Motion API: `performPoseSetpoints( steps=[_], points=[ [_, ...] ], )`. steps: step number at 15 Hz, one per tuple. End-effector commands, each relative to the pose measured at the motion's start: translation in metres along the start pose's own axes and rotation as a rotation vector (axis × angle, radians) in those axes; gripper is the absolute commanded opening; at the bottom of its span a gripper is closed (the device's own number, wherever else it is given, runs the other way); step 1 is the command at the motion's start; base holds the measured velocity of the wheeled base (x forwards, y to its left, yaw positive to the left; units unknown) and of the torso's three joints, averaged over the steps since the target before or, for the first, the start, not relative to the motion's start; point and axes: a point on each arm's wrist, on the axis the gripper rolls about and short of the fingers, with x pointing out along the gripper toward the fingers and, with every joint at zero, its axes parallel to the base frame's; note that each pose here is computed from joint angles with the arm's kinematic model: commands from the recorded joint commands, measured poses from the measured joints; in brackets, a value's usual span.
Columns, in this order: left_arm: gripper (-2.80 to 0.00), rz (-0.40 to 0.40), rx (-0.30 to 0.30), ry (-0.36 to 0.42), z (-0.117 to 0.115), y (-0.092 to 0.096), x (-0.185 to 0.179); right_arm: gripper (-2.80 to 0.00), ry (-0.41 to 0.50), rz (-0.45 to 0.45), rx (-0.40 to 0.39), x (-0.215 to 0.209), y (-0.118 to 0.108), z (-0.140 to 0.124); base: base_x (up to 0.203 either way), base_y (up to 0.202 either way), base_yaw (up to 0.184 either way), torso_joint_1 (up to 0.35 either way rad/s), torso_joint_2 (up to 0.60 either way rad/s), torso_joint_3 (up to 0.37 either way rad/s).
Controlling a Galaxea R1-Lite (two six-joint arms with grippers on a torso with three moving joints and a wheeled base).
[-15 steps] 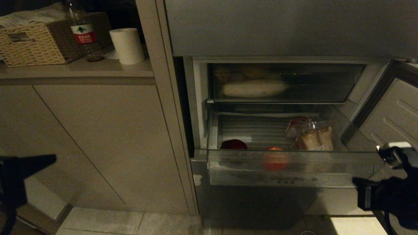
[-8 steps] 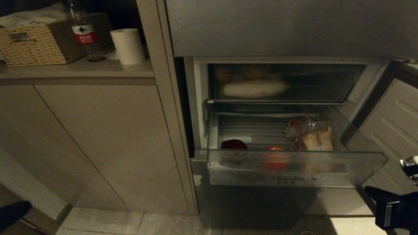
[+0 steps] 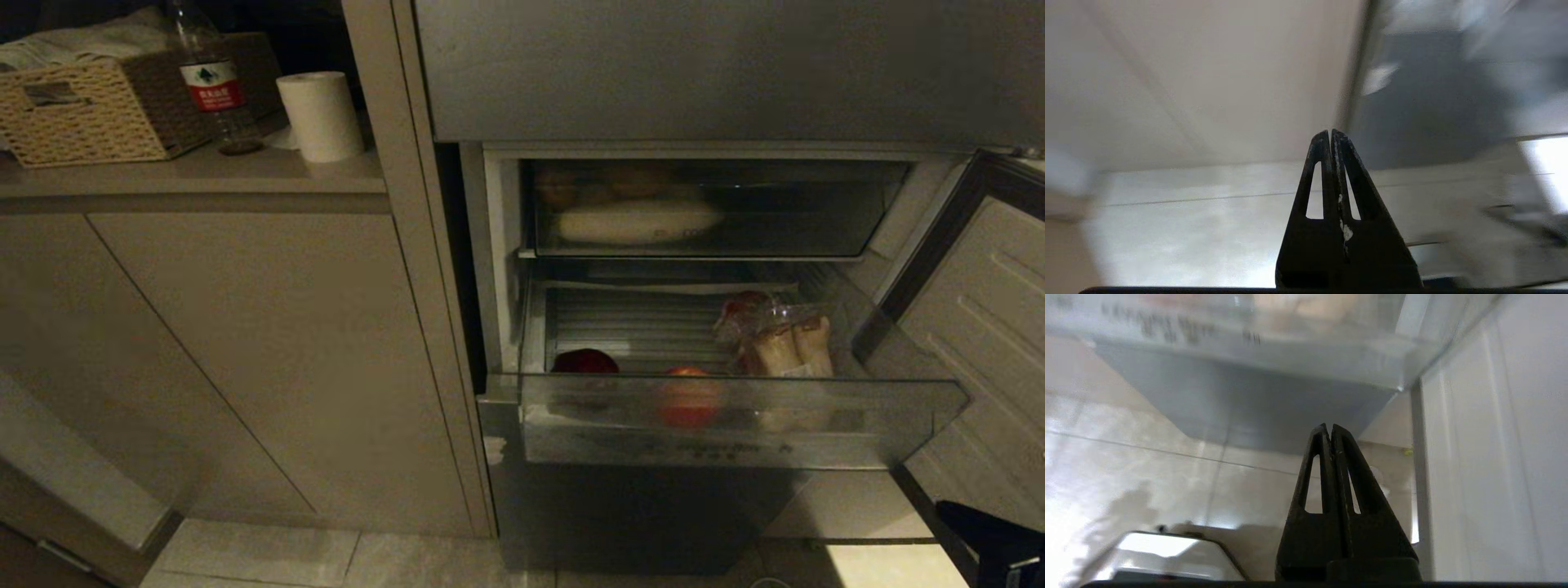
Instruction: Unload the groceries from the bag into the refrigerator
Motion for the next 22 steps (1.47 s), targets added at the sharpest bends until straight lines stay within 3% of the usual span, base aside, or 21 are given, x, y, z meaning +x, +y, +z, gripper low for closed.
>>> performPoseSetpoints(
  steps=[1,3,5,6,7,9,11,13,15,17,22],
  points=[
    [-2.80,0.128,0.082,-0.001,-0.044,0.001,0.006,-2.80,-0.062,-0.011,-0.027,-0.017,-0.004,-0.013,0.000,0.000,0.000,0.000,0.00,0.000],
    [-2.80,0.220,0.100,0.017,-0.061,-0.001,0.015,-2.80,-0.054,-0.092,-0.064,-0.030,-0.010,-0.038,0.000,0.000,0.000,0.000,0.00,0.000],
    [-2.80,0.270,0.114,-0.013,-0.064,-0.002,0.012,-2.80,-0.117,-0.159,-0.036,-0.046,-0.013,-0.050,0.000,0.000,0.000,0.000,0.00,0.000],
    [-2.80,0.241,0.128,-0.072,-0.067,-0.004,0.007,-2.80,-0.175,-0.173,-0.024,-0.055,-0.013,-0.055,0.000,0.000,0.000,0.000,0.00,0.000],
    [-2.80,0.158,0.151,-0.157,-0.073,-0.007,0.000,-2.80,-0.244,-0.167,-0.019,-0.065,-0.012,-0.061,0.000,0.000,0.000,0.000,0.00,0.000],
    [-2.80,0.079,0.172,-0.239,-0.080,-0.010,-0.006,-2.80,-0.357,-0.144,-0.024,-0.080,-0.009,-0.077,0.000,0.000,0.000,0.000,0.00,0.000],
    [-2.80,0.045,0.099,-0.246,-0.086,-0.011,0.001,-2.80,-0.450,-0.132,-0.028,-0.089,-0.007,-0.088,0.000,0.000,0.000,0.000,0.00,0.000],
    [-2.80,0.044,0.086,-0.246,-0.086,-0.011,0.001,-2.80,-0.447,-0.099,-0.007,-0.088,-0.006,-0.092,0.000,0.000,0.000,0.000,0.00,0.000],
    [-2.80,0.041,0.095,-0.246,-0.086,-0.011,0.001,-2.80,-0.420,-0.075,0.067,-0.087,-0.005,-0.095,0.000,0.000,0.000,0.000,0.00,0.000],
    [-2.80,0.044,0.048,-0.248,-0.086,-0.011,0.001,-2.80,-0.383,-0.054,0.137,-0.085,-0.005,-0.099,0.000,0.000,0.000,0.000,0.00,0.000],
    [-2.80,0.055,0.012,-0.249,-0.086,-0.010,0.001,-2.80,-0.380,-0.060,0.094,-0.085,-0.005,-0.099,0.000,0.000,0.000,0.000,0.00,0.000]
  ],
)
